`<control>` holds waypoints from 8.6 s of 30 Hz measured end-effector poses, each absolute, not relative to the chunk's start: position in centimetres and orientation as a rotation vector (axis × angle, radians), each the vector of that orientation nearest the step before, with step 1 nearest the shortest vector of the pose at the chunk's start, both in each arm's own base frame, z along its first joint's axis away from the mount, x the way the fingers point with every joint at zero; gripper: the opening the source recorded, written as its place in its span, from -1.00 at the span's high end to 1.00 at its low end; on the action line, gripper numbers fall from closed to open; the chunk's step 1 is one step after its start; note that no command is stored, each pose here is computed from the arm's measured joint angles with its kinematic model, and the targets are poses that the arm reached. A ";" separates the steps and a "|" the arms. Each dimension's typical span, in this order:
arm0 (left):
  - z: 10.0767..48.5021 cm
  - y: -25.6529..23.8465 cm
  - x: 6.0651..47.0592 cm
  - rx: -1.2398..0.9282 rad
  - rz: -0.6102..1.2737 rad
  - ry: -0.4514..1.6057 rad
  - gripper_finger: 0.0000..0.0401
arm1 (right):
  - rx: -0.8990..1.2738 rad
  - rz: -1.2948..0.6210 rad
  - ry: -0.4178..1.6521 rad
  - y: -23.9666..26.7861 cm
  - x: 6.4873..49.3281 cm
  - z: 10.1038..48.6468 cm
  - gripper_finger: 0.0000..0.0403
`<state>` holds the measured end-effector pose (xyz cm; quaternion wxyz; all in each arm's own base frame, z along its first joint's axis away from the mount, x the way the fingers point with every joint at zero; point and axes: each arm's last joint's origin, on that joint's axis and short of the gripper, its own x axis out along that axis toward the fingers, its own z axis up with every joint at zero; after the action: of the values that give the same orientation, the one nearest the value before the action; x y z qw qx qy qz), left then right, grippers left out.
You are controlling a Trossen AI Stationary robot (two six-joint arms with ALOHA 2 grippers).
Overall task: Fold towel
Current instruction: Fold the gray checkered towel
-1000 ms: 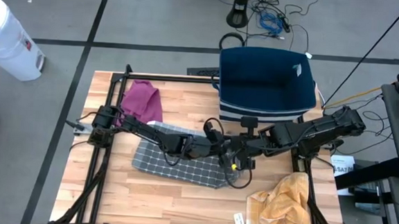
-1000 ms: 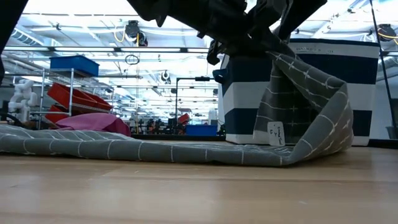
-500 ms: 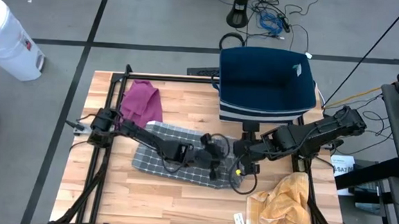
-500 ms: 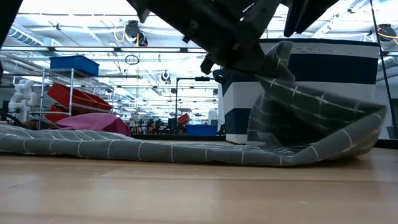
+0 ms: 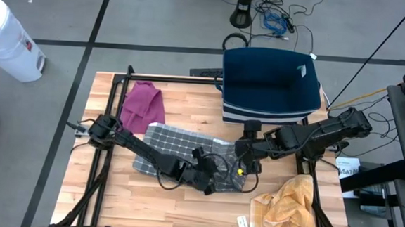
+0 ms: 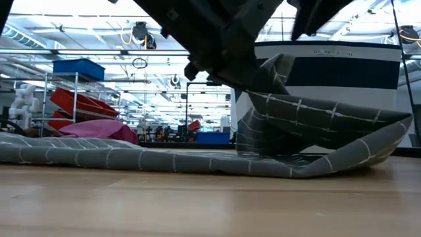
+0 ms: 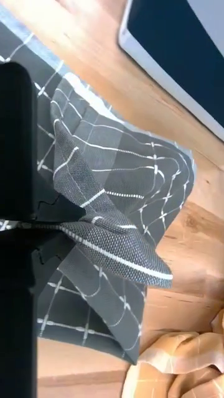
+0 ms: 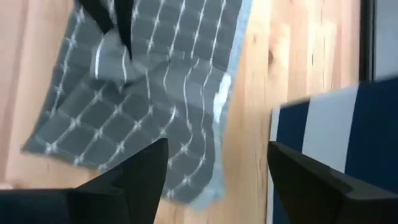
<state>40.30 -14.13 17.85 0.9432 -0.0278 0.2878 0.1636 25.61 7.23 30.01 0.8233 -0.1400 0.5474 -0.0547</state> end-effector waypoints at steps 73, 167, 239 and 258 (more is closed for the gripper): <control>9.7 -19.6 34.7 -0.374 0.665 0.474 1.00 | -0.203 0.380 1.007 -5.5 35.1 10.5 -0.01; 24.9 -19.4 27.5 0.033 0.727 0.380 1.00 | -0.498 0.320 0.541 -6.9 33.4 27.9 1.00; 18.5 -18.1 17.3 -0.275 1.093 0.774 1.00 | -0.515 0.334 0.473 -8.6 43.2 22.7 1.00; 15.7 -16.8 16.3 -0.257 1.109 0.784 1.00 | -0.514 0.307 0.462 -8.9 44.5 20.3 1.00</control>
<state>16.26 -16.80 15.70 0.7704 -0.1185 0.3615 0.5115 44.54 -8.94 20.26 0.9293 -0.2511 0.2254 0.1501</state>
